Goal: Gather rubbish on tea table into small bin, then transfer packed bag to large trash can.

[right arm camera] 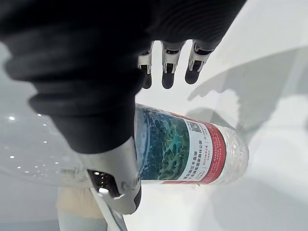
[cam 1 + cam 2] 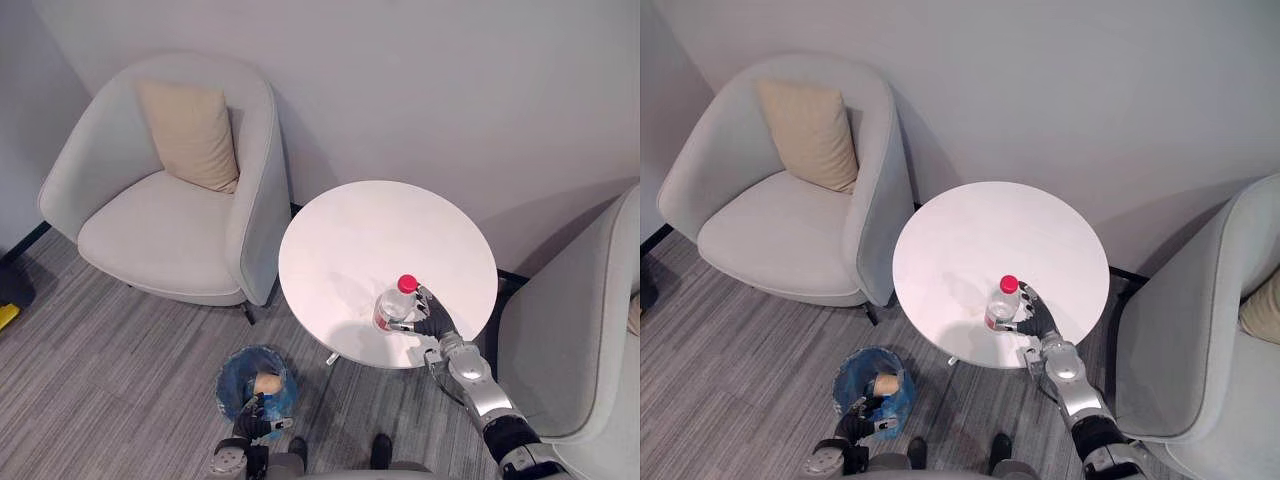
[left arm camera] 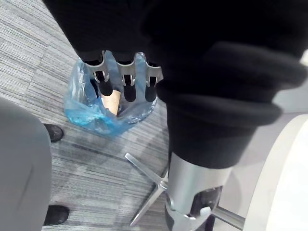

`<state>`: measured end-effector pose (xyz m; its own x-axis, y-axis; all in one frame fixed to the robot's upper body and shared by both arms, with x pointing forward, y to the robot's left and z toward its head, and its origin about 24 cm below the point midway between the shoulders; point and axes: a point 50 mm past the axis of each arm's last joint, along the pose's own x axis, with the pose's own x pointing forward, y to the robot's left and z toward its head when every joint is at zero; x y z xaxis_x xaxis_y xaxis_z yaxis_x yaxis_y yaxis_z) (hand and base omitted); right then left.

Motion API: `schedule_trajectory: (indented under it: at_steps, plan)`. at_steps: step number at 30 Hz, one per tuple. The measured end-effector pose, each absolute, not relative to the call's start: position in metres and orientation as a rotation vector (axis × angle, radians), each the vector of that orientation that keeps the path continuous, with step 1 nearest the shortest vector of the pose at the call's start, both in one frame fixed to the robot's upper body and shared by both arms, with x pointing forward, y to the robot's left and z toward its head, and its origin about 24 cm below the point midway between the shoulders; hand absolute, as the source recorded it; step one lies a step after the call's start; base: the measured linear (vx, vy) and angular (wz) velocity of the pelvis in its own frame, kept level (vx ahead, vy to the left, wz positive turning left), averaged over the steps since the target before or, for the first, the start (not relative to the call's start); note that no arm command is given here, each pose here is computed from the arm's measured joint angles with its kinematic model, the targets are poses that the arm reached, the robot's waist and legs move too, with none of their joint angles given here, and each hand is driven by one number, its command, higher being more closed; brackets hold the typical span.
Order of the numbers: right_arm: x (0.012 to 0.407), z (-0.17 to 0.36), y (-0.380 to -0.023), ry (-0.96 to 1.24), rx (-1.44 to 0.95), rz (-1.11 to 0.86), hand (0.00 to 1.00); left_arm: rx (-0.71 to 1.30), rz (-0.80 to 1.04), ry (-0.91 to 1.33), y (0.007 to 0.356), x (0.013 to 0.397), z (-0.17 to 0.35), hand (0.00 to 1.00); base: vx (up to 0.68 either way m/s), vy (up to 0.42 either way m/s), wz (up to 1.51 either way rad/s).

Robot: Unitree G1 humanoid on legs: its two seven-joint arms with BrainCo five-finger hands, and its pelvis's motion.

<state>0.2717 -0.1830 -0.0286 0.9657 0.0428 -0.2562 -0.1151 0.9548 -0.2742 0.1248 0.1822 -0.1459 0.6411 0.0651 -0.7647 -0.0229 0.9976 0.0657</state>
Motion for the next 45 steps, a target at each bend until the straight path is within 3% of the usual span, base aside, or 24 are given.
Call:
schedule_trajectory:
  at_steps: [6,7,21,24,31,45]
  plan:
    - [0.286,-0.018,-0.171,0.210,-0.306,0.118,0.00,0.045,0.054,0.849,0.182,0.128,-0.144,0.00,-0.03,0.002,0.01]
    - [0.289,-0.015,-0.170,0.199,-0.306,0.118,1.00,0.044,0.053,0.841,0.182,0.129,-0.143,0.00,0.00,0.000,0.00]
    - [0.318,0.008,-0.157,0.128,-0.334,0.110,1.00,0.034,0.061,0.794,0.181,0.140,-0.137,0.00,-0.02,0.002,0.05]
    - [0.320,0.028,-0.151,0.031,-0.318,0.116,1.00,0.032,0.075,0.793,0.181,0.140,-0.137,0.00,-0.01,0.006,-0.09]
    - [0.296,0.067,-0.135,-0.211,-0.236,0.145,1.00,0.032,0.075,0.790,0.180,0.141,-0.137,0.00,0.00,-0.002,-0.07]
    - [0.252,0.065,-0.123,-0.261,-0.236,0.201,1.00,0.034,0.081,0.812,0.182,0.132,-0.140,0.00,-0.01,0.003,-0.05]
